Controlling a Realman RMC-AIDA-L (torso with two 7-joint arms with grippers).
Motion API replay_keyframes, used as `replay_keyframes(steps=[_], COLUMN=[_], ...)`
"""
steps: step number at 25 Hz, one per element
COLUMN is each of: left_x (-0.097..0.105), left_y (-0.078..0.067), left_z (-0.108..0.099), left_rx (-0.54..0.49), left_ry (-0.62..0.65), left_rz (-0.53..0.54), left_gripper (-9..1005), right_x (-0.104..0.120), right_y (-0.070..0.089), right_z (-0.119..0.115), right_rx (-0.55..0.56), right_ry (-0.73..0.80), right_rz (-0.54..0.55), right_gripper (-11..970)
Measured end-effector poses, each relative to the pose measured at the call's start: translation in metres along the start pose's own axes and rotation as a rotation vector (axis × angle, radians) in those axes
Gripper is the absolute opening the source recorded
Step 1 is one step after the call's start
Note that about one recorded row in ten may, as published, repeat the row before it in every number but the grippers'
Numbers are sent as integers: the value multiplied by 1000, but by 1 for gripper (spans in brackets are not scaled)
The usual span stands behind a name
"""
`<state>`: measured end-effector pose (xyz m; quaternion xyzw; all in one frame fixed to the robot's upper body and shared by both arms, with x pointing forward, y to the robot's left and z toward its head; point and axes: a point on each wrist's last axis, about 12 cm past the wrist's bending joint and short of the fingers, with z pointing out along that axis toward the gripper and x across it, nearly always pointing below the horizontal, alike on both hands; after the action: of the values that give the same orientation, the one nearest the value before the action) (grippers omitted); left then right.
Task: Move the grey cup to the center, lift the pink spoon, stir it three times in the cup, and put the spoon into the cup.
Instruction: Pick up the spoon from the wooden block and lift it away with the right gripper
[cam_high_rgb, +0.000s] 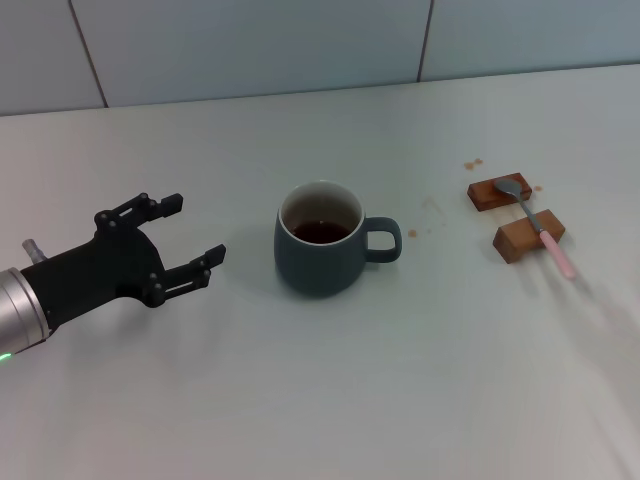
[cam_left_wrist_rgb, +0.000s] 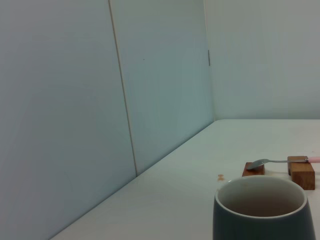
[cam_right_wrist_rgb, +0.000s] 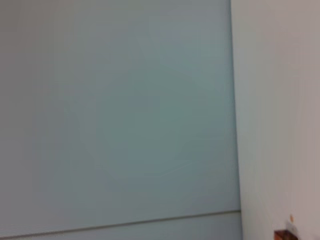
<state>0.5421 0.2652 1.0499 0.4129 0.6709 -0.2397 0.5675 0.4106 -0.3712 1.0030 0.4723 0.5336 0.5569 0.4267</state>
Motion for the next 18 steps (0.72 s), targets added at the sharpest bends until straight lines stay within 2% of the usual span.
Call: replay_keyframes(steps=[6, 12, 18], left_x=[0, -1, -1], left_y=[-1, -4, -4], left_z=[-3, -1, -1], left_rx=[3, 30, 35], left_ry=[-4, -5, -4], left_rz=[3, -5, -15], left_gripper=[790, 854, 855], right_x=[8, 13, 19], right_y=[-5, -8, -12], right_z=[7, 10, 16], right_rx=[27, 49, 70], right_ry=[28, 49, 75], right_rz=[5, 14, 28], right_gripper=[802, 801, 800])
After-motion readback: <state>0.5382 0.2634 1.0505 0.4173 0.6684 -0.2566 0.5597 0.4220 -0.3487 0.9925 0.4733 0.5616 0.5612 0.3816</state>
